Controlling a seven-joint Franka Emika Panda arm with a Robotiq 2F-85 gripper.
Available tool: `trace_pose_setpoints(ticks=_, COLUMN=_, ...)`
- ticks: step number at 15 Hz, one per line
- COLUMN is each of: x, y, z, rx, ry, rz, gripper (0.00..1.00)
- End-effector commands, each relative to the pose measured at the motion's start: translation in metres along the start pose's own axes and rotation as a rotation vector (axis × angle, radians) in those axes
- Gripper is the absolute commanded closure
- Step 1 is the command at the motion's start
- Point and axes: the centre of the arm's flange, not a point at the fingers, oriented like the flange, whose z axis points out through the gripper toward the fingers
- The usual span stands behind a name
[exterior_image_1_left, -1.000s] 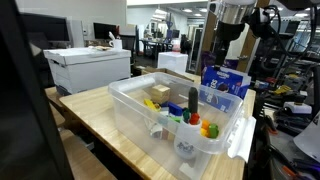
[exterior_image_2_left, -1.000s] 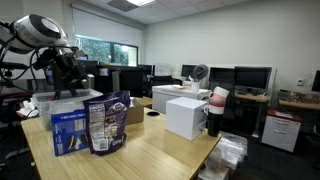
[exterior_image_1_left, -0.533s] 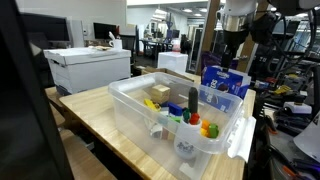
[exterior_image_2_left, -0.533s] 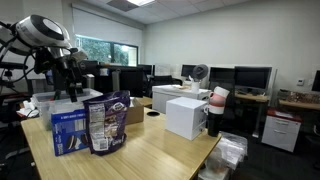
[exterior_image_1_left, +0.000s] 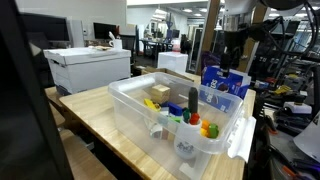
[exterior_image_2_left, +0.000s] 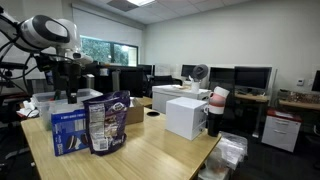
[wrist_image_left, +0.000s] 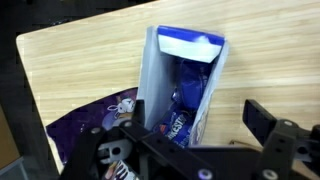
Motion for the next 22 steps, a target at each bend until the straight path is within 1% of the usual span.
trace_pose_setpoints(ticks=1, x=-0.003, y=0.007, z=0.007, rx=0.11, ry=-0.032, rz=0.006, gripper=0.0)
trace_pose_setpoints(ticks=3, x=-0.002, y=0.008, z=0.011, rx=0.134, ry=-0.043, rz=0.021, gripper=0.0)
trace_pose_setpoints(ticks=5, x=-0.001, y=0.009, z=0.015, rx=0.148, ry=-0.027, rz=0.056, gripper=0.0)
trace_pose_setpoints(ticks=7, x=0.0, y=0.006, z=0.021, rx=0.113, ry=0.001, rz=0.074, gripper=0.0)
trace_pose_setpoints(ticks=11, x=0.0, y=0.001, z=0.033, rx=0.102, ry=0.009, rz=0.075, gripper=0.0)
trace_pose_setpoints(ticks=15, x=-0.001, y=0.0, z=0.044, rx=0.108, ry=-0.005, rz=0.078, gripper=0.0)
trace_pose_setpoints(ticks=17, x=-0.002, y=-0.001, z=0.048, rx=0.087, ry=-0.005, rz=0.079, gripper=0.0)
trace_pose_setpoints(ticks=22, x=-0.002, y=-0.002, z=0.056, rx=0.079, ry=-0.012, rz=0.079, gripper=0.0)
